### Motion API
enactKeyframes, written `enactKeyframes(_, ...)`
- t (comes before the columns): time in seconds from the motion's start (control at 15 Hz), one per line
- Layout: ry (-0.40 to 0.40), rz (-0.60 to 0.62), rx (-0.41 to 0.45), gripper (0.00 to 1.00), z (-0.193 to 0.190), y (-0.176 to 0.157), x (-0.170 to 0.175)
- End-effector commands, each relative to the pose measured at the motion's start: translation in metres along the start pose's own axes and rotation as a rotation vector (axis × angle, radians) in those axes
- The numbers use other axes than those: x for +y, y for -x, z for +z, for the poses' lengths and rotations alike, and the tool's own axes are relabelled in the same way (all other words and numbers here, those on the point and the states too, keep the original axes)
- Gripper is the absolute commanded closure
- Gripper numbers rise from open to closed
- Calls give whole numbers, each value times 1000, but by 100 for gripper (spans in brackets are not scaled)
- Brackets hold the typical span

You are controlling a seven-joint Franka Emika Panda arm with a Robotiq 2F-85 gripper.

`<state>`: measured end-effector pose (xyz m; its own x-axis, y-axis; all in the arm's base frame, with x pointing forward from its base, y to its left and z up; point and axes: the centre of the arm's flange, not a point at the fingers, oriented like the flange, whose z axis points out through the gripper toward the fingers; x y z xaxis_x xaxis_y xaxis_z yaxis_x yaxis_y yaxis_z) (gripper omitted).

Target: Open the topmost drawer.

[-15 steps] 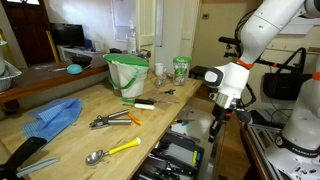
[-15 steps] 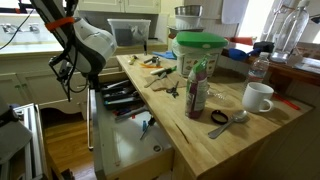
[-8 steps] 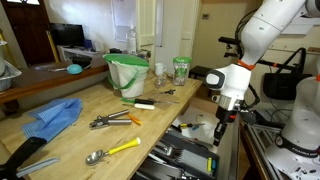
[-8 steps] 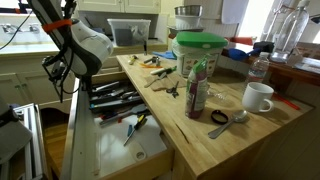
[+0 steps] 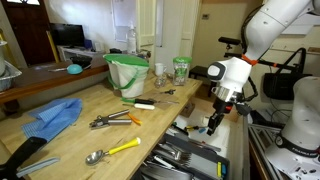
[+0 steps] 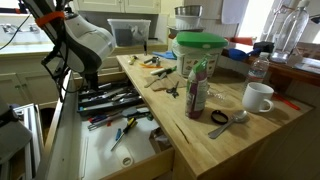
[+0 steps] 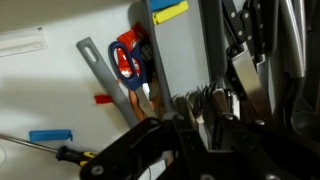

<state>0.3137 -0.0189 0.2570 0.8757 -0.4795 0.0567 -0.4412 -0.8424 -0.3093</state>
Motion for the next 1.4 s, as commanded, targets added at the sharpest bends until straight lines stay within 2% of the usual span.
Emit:
enactKeyframes(0.0, 27, 6, 43, 36, -63, -8, -46)
enactKeyframes(0.33, 112, -69, 88, 1, -73, -12, -46)
enactKeyframes(0.6, 235, -137, 158, 0, -41, -15, -45)
enactKeyframes(0.87, 357, -198, 245, 0, -10, -22, -20)
enactKeyframes(1.0, 334, -219, 237, 0, -8, -27, -12)
enactKeyframes(1.07, 306, -194, 250, 0, 49, -36, 32)
enactKeyframes(1.33, 305, -221, 264, 0, 43, -41, 23)
